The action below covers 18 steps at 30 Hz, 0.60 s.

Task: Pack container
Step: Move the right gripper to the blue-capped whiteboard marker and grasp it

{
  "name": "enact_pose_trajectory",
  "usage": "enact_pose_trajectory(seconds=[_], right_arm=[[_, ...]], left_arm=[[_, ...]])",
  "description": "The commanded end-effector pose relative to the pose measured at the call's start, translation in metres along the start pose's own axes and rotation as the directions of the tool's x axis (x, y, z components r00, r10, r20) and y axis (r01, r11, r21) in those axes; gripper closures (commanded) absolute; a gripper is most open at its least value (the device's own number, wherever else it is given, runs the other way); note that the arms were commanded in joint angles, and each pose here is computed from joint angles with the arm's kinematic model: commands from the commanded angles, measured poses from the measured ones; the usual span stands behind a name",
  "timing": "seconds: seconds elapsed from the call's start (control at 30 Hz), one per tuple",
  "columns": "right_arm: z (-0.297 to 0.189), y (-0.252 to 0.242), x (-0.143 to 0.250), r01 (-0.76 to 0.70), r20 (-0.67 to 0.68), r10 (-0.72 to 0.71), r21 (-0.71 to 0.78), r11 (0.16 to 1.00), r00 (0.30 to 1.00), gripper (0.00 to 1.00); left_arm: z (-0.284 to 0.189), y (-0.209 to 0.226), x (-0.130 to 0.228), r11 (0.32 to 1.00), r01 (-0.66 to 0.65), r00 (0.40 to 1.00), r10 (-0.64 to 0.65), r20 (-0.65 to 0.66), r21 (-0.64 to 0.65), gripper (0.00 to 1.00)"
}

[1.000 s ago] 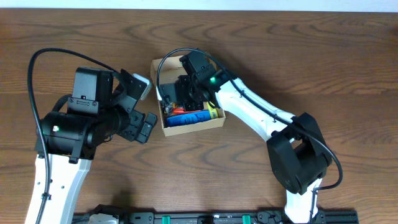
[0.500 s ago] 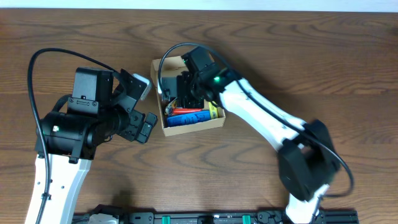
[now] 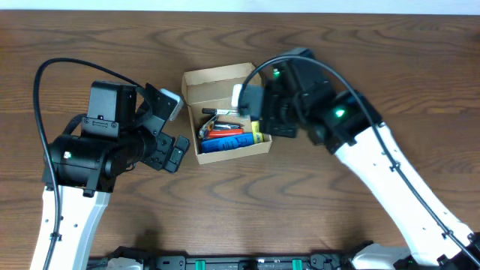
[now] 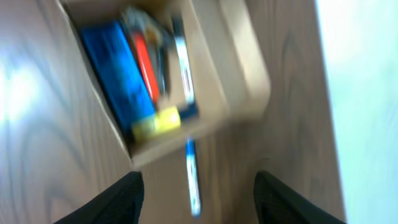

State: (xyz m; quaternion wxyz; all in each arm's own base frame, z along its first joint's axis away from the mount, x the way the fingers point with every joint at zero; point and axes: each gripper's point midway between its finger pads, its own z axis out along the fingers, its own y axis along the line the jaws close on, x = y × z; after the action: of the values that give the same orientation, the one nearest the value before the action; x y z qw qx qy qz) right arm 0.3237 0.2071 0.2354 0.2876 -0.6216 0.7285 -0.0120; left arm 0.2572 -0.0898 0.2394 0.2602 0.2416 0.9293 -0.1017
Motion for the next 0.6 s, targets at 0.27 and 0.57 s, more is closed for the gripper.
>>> enact_pose_trajectory(seconds=[0.27, 0.57], right_arm=[[0.04, -0.034, 0.114, -0.283, -0.208, 0.271, -0.03, 0.959, 0.94, 0.32], [0.098, -0.021, 0.154, -0.325, -0.286, 0.267, -0.177, 0.929, 0.92, 0.27]], left_arm=[[-0.003, 0.0, -0.003, 1.0, -0.011, 1.0, 0.011, 0.008, 0.002, 0.05], [-0.003, 0.0, -0.003, 1.0, -0.011, 1.0, 0.011, 0.008, 0.002, 0.05]])
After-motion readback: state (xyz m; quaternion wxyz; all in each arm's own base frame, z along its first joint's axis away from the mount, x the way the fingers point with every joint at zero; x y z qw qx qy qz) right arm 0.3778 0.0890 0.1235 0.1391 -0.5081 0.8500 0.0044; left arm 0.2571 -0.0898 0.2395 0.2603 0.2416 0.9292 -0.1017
